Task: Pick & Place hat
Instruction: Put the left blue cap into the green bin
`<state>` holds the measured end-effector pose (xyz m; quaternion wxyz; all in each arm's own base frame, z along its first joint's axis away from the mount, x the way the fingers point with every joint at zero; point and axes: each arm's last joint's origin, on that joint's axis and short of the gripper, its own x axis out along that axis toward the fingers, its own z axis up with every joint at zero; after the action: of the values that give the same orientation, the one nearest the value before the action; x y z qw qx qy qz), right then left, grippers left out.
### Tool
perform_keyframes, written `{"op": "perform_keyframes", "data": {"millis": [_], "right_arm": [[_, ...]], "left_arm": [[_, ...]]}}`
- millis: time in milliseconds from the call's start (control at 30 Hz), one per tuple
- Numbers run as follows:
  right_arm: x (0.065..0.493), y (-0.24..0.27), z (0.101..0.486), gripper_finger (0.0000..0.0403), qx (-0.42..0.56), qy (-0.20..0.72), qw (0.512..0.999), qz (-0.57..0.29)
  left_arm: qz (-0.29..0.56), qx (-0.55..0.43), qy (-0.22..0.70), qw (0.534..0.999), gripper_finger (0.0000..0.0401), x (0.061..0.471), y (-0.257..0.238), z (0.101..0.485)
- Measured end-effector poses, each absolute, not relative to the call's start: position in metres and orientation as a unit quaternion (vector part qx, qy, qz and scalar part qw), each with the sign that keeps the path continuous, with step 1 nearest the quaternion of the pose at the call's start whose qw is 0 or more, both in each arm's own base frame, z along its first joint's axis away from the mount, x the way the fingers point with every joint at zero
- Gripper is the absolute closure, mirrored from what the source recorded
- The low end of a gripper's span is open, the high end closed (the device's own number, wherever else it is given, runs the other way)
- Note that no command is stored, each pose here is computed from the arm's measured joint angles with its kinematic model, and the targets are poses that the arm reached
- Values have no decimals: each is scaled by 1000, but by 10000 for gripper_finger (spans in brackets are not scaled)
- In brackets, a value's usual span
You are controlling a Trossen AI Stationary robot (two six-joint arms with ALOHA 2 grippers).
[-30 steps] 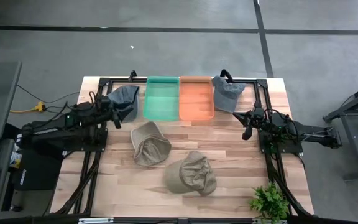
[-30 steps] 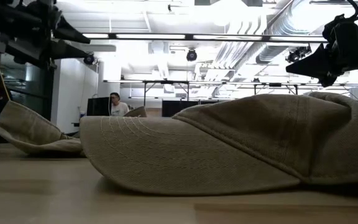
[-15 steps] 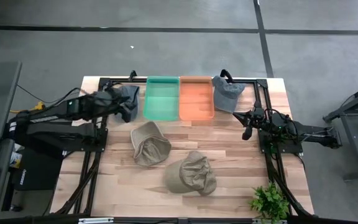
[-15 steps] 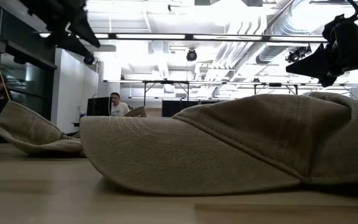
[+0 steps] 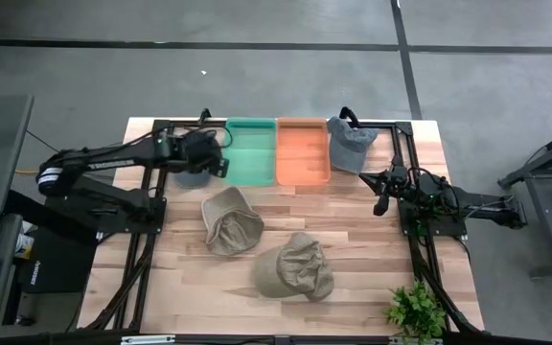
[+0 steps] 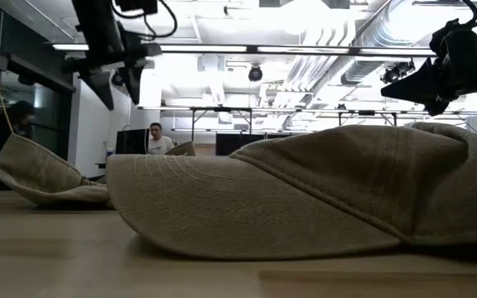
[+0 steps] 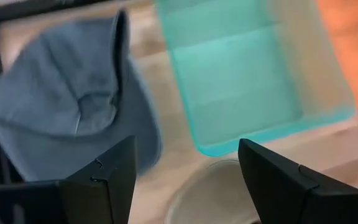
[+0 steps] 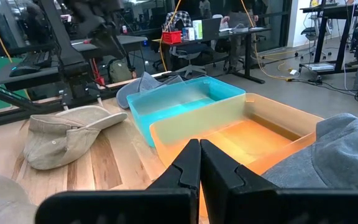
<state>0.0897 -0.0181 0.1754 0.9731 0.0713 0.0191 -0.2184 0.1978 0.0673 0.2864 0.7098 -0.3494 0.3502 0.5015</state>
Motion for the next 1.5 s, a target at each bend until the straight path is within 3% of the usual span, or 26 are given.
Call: {"op": "perform_keyframes", "data": {"millis": [233, 667, 1100, 1500], "right_arm": [[90, -18, 175, 402, 71, 19, 973, -218], [90, -18, 175, 402, 71, 19, 973, -218], [90, -18, 175, 402, 71, 19, 973, -218], [90, -18, 175, 402, 71, 19, 973, -218]], "left_arm": [[513, -428, 378, 640, 160, 201, 90, 270], [576, -443, 376, 575, 160, 203, 153, 236], [615, -428, 358, 557, 160, 216, 190, 200], [628, -428, 346, 550, 160, 212, 202, 195]]}}
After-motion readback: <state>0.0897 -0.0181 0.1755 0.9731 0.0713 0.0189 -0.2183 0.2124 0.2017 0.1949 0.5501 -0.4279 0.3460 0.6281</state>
